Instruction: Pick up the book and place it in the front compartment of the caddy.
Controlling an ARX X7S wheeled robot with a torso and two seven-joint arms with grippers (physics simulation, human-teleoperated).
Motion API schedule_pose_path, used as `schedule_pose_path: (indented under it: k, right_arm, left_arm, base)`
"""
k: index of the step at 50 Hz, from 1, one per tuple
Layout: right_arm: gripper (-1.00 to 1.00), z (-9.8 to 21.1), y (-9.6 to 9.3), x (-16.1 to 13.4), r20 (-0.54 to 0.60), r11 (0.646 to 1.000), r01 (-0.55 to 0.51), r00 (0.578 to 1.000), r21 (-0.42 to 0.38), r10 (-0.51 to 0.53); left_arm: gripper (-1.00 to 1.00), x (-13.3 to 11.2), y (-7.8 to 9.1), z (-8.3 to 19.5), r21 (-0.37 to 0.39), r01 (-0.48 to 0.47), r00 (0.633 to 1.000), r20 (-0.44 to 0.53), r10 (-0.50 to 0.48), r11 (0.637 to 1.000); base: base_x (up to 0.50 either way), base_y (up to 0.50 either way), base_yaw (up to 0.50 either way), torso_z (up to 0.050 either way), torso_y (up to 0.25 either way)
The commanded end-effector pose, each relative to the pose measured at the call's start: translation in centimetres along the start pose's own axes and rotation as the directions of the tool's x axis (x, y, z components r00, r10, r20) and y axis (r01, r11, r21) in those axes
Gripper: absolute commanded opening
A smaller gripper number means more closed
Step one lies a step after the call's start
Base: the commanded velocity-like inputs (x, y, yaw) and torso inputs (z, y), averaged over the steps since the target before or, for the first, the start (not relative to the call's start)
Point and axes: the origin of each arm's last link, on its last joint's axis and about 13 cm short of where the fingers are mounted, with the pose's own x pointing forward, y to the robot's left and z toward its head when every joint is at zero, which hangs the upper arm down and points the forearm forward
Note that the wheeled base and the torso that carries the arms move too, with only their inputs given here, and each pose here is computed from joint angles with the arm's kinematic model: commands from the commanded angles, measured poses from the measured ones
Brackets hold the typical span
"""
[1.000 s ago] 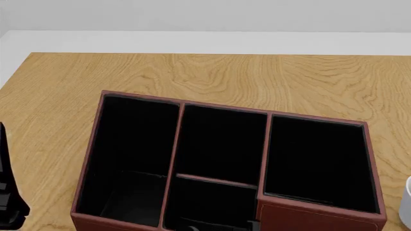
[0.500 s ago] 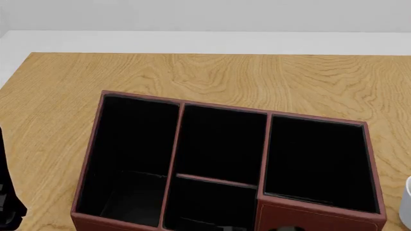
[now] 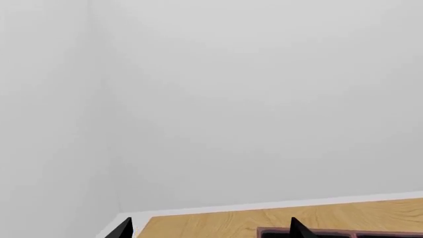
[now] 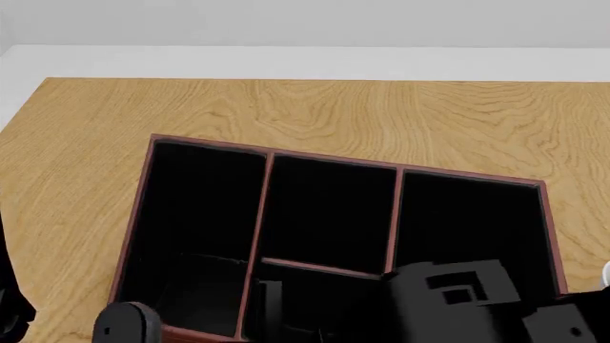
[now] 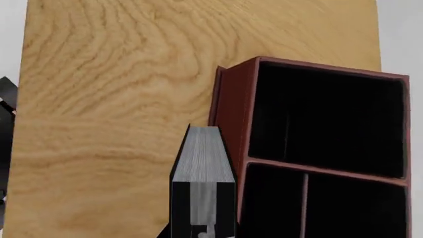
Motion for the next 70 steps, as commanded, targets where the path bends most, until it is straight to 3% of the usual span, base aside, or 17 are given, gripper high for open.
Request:
schedule_pose_path:
  k: [1, 9, 22, 49, 56, 61, 70]
  right_arm:
    - [-1.00, 1.4, -1.1, -2.7, 0.094, 0.995, 0.078, 0.992, 0.061, -0.083]
    - [-1.00, 2.1, -2.1, -4.5, 0.116, 0.992, 0.090, 0.988, 0.091, -0.100]
    - [-1.00, 2.9, -4.0, -5.8, 0.061, 0.989, 0.118, 0.991, 0.083, -0.123]
    - [-1.00, 3.1, -10.2, -8.0, -0.010, 0.969, 0.198, 0.980, 0.145, -0.199]
    - [-1.00, 3.1, -12.0, -8.3, -0.031, 0.961, 0.177, 0.984, 0.212, -0.174]
    - [-1.00, 2.8, -12.7, -8.1, -0.067, 0.965, 0.179, 0.983, 0.194, -0.169]
    - [-1.00, 2.3, -14.4, -7.6, -0.050, 0.962, 0.138, 0.990, 0.235, -0.130]
  left_arm:
    - [1.00, 0.1, 0.0, 0.1, -0.001, 0.002, 1.000, 0.003, -0.002, 1.000]
    - [1.00, 0.0, 0.0, 0.2, -0.003, 0.003, 1.000, 0.005, -0.003, 1.000]
    - [1.00, 0.1, 0.1, 0.3, -0.003, -0.001, 1.000, 0.008, 0.001, 1.000]
    - [1.00, 0.1, 0.3, 0.1, -0.006, -0.010, 1.000, 0.001, 0.010, 1.000]
    - [1.00, 0.1, 0.1, -0.1, -0.005, -0.003, 1.000, -0.003, 0.003, 1.000]
    - [1.00, 0.0, 0.1, -0.2, -0.006, -0.001, 1.000, -0.003, 0.001, 1.000]
    - [1.00, 0.0, 0.2, -0.4, -0.005, 0.000, 1.000, -0.008, 0.000, 1.000]
  base:
    - [0.00, 0.00, 0.00, 0.000, 0.000]
    - [0.00, 0.00, 0.00, 0.000, 0.000]
    - [0.00, 0.00, 0.00, 0.000, 0.001]
    - [0.00, 0.00, 0.00, 0.000, 0.001]
    - [0.00, 0.00, 0.00, 0.000, 0.000]
    - [0.00, 0.00, 0.00, 0.000, 0.002]
    - [0.00, 0.00, 0.00, 0.000, 0.001]
